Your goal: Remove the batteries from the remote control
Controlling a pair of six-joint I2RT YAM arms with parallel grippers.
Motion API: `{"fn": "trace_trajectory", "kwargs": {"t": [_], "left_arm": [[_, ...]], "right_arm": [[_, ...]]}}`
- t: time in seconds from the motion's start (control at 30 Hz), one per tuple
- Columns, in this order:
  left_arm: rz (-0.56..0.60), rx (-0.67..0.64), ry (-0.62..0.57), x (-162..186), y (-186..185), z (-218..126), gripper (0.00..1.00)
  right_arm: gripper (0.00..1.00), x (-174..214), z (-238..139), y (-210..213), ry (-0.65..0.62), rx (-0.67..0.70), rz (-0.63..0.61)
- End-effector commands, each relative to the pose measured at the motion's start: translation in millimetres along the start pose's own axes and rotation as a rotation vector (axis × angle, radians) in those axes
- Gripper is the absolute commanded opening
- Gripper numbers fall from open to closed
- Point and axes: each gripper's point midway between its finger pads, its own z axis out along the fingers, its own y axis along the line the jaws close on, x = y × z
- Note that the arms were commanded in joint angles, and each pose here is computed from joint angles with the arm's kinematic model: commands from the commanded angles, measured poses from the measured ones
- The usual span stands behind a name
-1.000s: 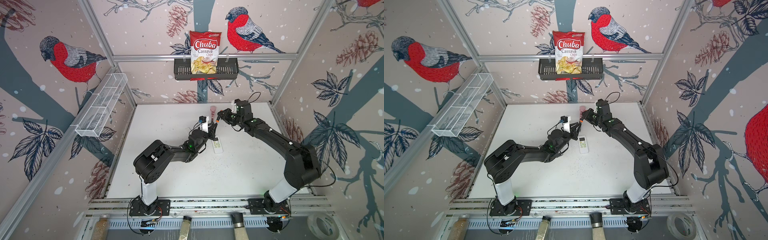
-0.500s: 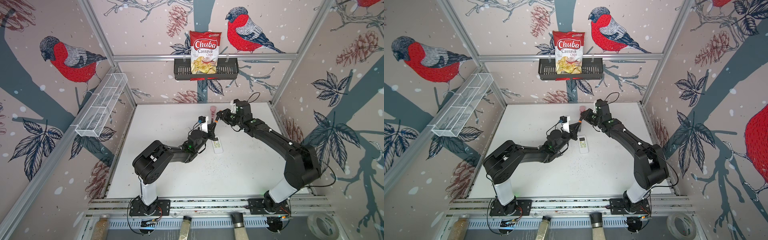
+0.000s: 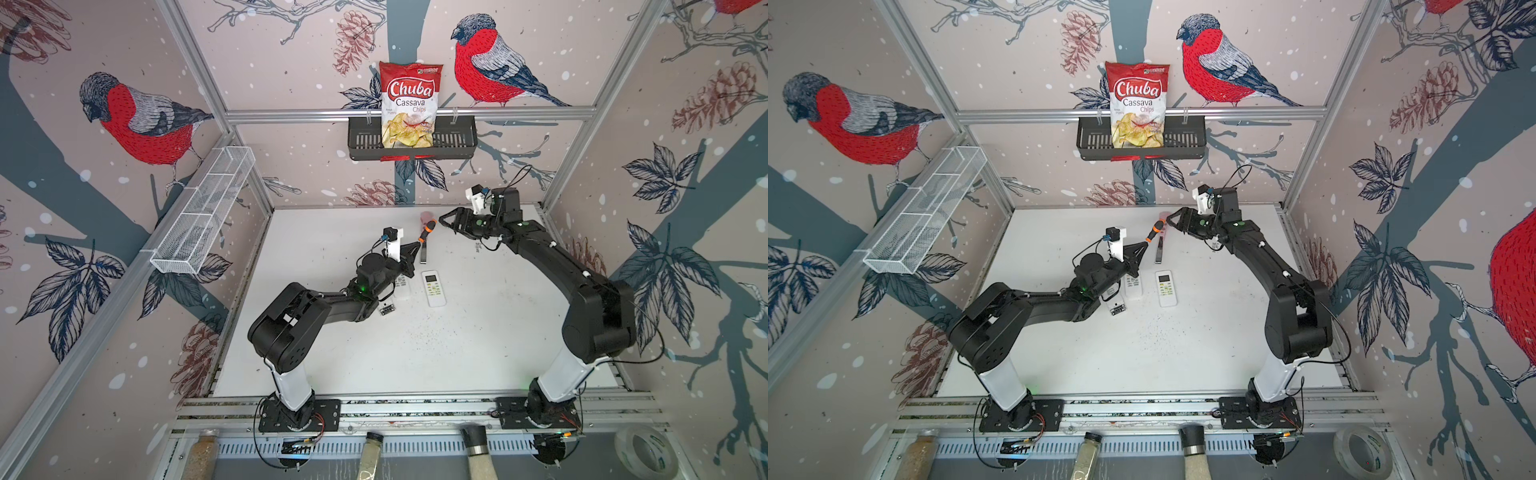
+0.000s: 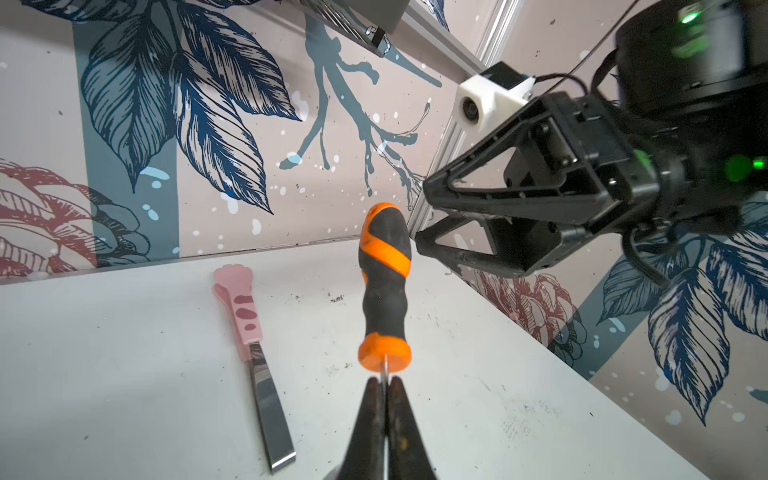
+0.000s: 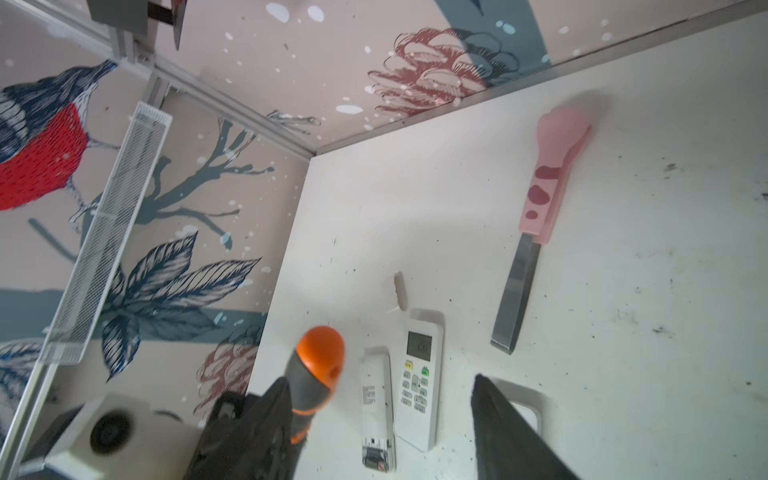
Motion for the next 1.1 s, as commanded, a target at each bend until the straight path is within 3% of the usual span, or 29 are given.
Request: {"fn": "trace_trajectory", "kwargs": {"t": [0.0, 0.17, 0.37, 0.67, 1.07], "left_arm": [[0.076, 0.11, 0.028, -7, -19, -12, 0.0], [0.146, 0.164, 0.069, -9, -33, -26, 0.0], [0.163, 0.184, 0.055, -18, -42, -36, 0.0], [0.178, 0.205, 0.03, -29, -49, -42, 0.0], [0.149, 0.236, 0.019, -24, -52, -38, 0.0]], "right_arm": [[0.68, 23, -7, 32, 0.153, -0.229, -0.16], [0.71, 30, -18, 59, 0.185, -0.37, -0.262], [0.67, 44, -20, 78, 0.233, -0.518, -0.266], [0.58, 74, -3, 87, 0.357, -0.548, -0.273], [0.5, 88, 3, 100, 0.383, -0.563, -0.3]]}}
